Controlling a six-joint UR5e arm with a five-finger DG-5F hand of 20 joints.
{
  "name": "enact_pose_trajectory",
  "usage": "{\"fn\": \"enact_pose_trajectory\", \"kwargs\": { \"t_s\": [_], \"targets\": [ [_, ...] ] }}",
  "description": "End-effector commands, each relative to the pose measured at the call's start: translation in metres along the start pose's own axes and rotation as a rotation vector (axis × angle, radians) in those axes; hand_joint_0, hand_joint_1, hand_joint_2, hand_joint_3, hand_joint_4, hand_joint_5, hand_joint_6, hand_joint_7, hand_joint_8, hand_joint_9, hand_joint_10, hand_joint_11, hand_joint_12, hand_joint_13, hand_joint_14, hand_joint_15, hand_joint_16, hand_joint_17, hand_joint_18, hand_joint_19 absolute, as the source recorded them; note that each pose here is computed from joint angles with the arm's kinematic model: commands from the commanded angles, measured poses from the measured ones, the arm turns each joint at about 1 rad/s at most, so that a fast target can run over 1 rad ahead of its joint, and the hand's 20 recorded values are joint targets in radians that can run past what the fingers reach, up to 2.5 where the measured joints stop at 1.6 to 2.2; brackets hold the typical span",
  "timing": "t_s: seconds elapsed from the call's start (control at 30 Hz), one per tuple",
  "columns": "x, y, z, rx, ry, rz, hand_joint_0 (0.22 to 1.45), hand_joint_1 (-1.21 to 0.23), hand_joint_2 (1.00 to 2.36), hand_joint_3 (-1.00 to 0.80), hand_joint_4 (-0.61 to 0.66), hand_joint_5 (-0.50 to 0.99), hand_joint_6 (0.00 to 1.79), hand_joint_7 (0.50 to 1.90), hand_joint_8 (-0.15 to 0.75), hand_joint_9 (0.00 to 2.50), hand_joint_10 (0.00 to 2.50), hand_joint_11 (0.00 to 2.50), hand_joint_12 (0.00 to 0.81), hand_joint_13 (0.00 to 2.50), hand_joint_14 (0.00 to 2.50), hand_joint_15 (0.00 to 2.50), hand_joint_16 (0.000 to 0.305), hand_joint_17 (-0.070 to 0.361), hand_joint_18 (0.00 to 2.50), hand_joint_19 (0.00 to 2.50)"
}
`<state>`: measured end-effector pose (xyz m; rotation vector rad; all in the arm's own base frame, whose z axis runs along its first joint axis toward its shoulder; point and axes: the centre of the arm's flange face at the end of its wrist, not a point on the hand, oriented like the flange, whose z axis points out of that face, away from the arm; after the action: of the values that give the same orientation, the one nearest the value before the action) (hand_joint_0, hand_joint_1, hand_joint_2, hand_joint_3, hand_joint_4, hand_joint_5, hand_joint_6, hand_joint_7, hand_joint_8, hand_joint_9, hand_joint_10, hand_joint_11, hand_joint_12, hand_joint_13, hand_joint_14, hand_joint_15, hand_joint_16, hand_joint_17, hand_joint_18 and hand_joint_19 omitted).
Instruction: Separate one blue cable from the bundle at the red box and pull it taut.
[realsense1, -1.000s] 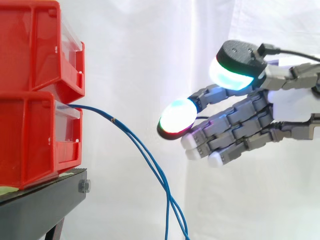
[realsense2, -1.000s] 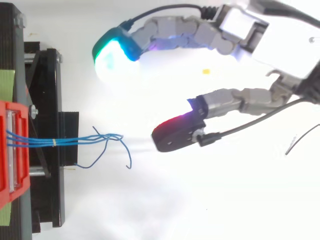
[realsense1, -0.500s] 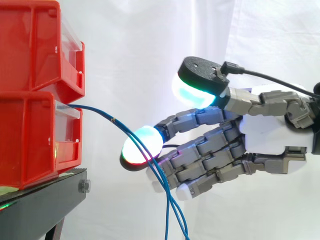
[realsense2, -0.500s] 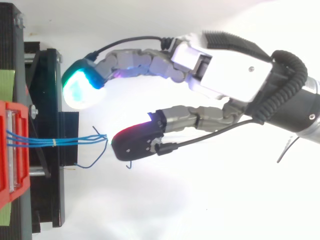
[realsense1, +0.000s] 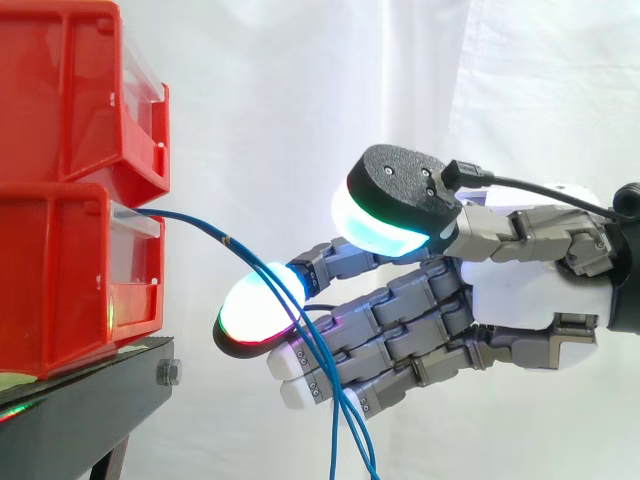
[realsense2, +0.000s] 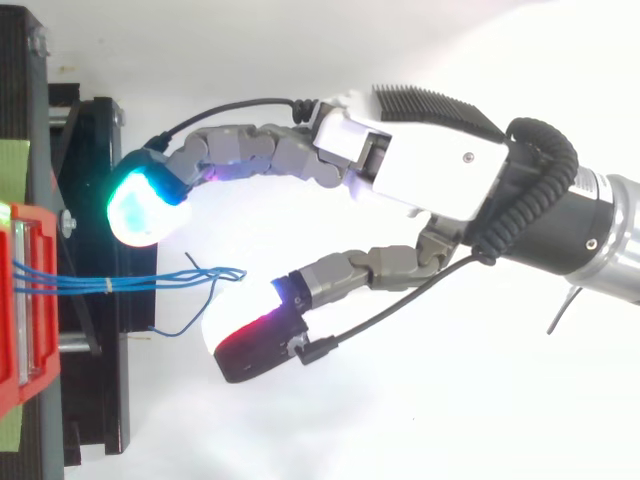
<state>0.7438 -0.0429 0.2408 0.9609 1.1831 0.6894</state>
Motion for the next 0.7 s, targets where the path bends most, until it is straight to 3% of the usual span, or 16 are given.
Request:
{"fn": "enact_pose_trajectory", "kwargs": {
  "t_s": [0.0,0.1,0.43,0.67],
  "targets": [
    [0.009,-0.01,0.003,-0.006,0.003,0.003,0.48,-0.69,1.0,-0.5,0.26,-0.21,0.5,0.8,0.318,0.48,0.01,0.28,0.392,0.52,0.01,0.24,0.056,0.125,0.47,0.42],
    [0.018,-0.02,0.006,-0.029,0.013,0.028,0.5,-0.68,1.0,-0.5,0.25,-0.21,0.5,0.8,0.309,0.48,0.01,0.29,0.384,0.52,0.01,0.25,0.054,0.121,0.46,0.43],
    [0.023,-0.016,0.007,-0.061,0.041,0.089,0.52,-0.61,1.0,-0.5,0.27,-0.2,0.5,0.86,0.314,0.5,0.01,0.3,0.381,0.54,0.01,0.26,0.053,0.118,0.47,0.44],
    [0.025,-0.013,0.008,-0.078,0.061,0.143,0.55,-0.64,1.0,-0.5,0.28,-0.19,0.5,0.91,0.309,0.51,0.01,0.3,0.374,0.55,0.01,0.27,0.05,0.113,0.48,0.44]
  ]
}}
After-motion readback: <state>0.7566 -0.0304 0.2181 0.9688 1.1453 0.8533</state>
